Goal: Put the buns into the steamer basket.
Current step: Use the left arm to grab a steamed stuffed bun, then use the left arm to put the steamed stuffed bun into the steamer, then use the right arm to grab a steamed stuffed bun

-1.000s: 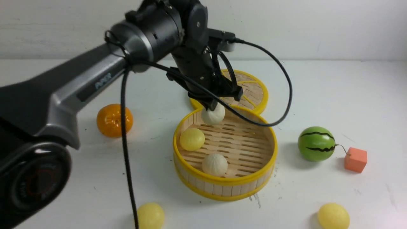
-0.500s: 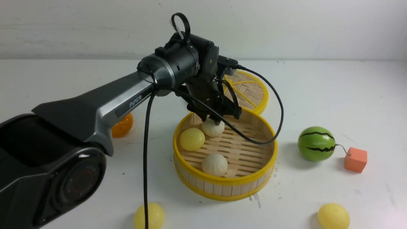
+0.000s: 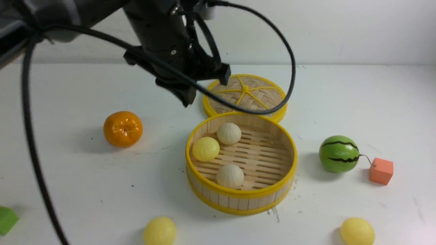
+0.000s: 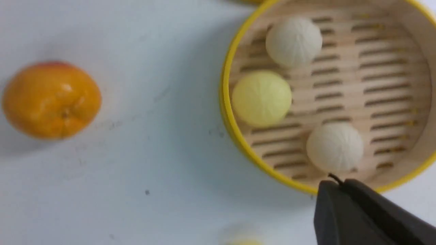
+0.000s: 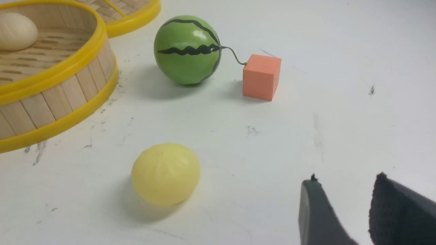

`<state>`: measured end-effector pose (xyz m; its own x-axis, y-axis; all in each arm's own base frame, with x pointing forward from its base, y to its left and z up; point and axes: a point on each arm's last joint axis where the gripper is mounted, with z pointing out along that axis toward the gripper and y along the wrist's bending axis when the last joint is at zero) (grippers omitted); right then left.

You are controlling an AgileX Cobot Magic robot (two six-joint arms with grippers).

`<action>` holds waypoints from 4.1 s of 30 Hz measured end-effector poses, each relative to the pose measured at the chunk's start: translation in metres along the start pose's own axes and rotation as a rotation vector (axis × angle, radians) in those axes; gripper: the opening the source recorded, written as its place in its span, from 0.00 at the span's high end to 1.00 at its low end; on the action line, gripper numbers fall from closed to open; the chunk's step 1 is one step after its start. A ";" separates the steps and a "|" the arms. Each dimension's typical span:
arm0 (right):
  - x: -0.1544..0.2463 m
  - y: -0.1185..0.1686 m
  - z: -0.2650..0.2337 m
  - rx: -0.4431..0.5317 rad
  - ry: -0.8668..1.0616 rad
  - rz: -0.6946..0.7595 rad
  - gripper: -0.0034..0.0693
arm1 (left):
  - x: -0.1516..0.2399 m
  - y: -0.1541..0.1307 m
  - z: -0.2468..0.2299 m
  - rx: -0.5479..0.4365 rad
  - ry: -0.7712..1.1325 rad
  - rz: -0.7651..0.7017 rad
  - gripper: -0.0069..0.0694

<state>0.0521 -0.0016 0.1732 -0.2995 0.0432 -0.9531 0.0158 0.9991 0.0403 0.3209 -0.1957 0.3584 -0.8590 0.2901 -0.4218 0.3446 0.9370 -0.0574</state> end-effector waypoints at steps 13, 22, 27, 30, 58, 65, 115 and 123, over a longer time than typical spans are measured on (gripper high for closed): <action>0.000 0.000 0.000 0.000 0.000 0.000 0.62 | 0.113 0.016 0.082 0.001 0.231 -0.033 0.91; 0.000 0.000 0.000 0.000 0.000 0.000 0.62 | 0.109 0.015 0.105 -0.003 0.227 -0.030 0.66; 0.000 0.000 0.000 0.000 0.000 0.000 0.62 | 0.109 0.016 0.109 -0.009 0.218 -0.022 0.60; 0.000 0.000 0.000 0.000 0.000 0.000 0.62 | 0.114 0.018 0.112 -0.019 0.236 -0.020 0.59; 0.000 0.000 0.000 0.000 0.000 0.000 0.62 | 0.121 0.020 0.143 -0.013 0.197 0.002 0.62; 0.000 0.000 0.000 0.000 0.000 0.000 0.62 | 0.122 0.020 0.130 -0.013 0.216 -0.004 0.89; 0.000 0.000 0.000 0.000 0.000 0.000 0.62 | -0.047 -0.060 0.101 0.067 0.037 0.208 0.38; 0.000 0.000 0.000 0.000 0.000 0.000 0.62 | 0.003 -0.044 -0.071 0.142 -0.189 0.173 0.93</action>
<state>0.0521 -0.0016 0.1732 -0.2995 0.0432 -0.9531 0.0158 0.9991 0.0403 0.2766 -0.2225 0.4237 -0.7017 0.3894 -0.5967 0.5408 0.8363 -0.0902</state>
